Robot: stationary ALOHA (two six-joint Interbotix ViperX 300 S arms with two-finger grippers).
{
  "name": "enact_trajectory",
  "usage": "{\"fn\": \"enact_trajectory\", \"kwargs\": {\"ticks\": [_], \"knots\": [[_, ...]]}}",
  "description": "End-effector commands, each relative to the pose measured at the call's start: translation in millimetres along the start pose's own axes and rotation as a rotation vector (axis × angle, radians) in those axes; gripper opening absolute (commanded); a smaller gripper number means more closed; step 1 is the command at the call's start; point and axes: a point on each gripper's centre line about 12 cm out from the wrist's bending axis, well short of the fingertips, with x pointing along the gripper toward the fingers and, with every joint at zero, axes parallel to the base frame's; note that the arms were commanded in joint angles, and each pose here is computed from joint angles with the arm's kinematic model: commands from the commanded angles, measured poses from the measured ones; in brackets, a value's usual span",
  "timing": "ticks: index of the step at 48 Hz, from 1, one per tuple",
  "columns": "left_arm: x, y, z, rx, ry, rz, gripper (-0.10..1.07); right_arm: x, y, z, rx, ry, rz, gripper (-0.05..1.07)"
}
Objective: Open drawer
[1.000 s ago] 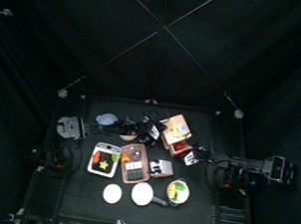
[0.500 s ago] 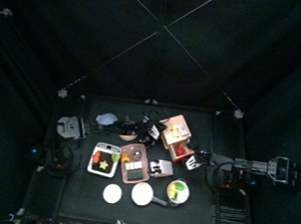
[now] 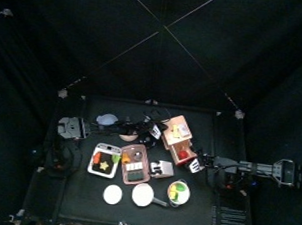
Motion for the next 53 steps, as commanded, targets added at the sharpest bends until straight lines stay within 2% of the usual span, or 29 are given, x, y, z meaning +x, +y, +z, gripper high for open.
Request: {"fn": "enact_trajectory", "kwargs": {"ticks": [1, 10, 15, 29, 40, 46, 53], "knots": [[-3.8, -7.3, 24.6, -0.002, -0.058, -0.018, 0.59, -2.9, 4.0, 7.2, -0.008, -0.027, 0.013, 0.68], [-3.1, -8.9, 28.8, -0.003, -0.07, -0.022, 0.59, -4.5, 5.2, 13.8, -0.029, -0.054, 0.012, 0.87], [-3.1, -8.7, 28.2, -0.001, -0.068, -0.022, 0.59, -5.7, 7.4, 15.1, -0.026, -0.054, 0.017, 0.92], [-8.4, -11.4, 34.9, 0.018, -0.082, -0.03, 0.59, -29.5, 18.4, 20.0, 0.008, -0.064, 0.062, 0.93], [-11.6, -13.1, 37.5, 0.021, -0.087, -0.033, 0.59, -52.8, 19.4, 28.8, -0.013, -0.153, 0.102, 0.93], [-13.9, -12.6, 38.9, 0.025, -0.09, -0.033, 0.59, -62.6, 11.6, 43.9, -0.02, -0.236, 0.067, 0.93], [-15.8, -12.8, 39.3, 0.034, -0.092, -0.034, 0.59, -62.9, 0.7, 60.6, -0.011, -0.275, -0.009, 0.93]]}}
